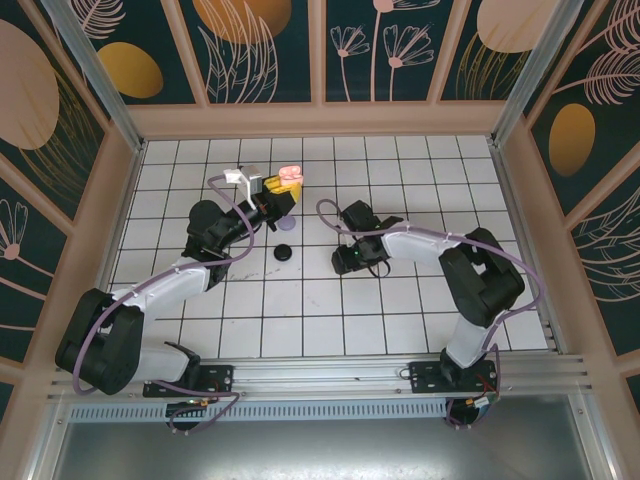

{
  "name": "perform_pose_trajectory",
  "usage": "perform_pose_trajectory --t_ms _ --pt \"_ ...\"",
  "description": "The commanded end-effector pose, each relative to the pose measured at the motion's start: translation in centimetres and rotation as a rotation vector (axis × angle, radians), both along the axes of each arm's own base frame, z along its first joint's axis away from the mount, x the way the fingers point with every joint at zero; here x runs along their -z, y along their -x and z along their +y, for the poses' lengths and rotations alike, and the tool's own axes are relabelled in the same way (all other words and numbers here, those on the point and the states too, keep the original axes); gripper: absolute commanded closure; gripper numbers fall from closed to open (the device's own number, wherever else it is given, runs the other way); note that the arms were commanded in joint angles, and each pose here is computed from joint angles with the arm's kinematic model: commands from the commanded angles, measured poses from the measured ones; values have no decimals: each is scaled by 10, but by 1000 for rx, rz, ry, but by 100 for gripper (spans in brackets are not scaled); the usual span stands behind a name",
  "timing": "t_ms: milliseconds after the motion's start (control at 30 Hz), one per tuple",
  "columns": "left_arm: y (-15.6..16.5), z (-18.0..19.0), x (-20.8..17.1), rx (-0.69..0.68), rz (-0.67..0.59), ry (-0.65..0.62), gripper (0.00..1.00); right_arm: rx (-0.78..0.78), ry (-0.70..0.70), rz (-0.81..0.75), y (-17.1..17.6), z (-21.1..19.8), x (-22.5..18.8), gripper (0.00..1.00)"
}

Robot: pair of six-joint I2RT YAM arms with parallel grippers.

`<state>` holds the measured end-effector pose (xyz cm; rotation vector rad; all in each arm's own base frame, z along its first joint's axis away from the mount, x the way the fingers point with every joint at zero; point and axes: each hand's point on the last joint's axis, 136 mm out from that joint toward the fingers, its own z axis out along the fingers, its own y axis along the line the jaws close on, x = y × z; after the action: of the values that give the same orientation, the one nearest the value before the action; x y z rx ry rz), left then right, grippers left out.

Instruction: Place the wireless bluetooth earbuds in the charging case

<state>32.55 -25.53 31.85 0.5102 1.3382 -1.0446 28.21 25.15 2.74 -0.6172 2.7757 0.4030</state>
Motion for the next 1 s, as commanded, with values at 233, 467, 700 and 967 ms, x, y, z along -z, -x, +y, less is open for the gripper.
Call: perform_pose_trajectory --t_ms 233,467,700,967 --pt "6 2 -14 8 -36 31 100 2 7 -15 6 10 -9 50" --pt "7 1 -13 15 -33 27 100 76 41 -75 -13 6 -29 49" --pt "7 0 -14 17 -35 28 100 89 115 -65 -19 1 -18 50" --pt "7 0 -14 18 -37 25 100 92 178 -53 -17 0 -5 54"
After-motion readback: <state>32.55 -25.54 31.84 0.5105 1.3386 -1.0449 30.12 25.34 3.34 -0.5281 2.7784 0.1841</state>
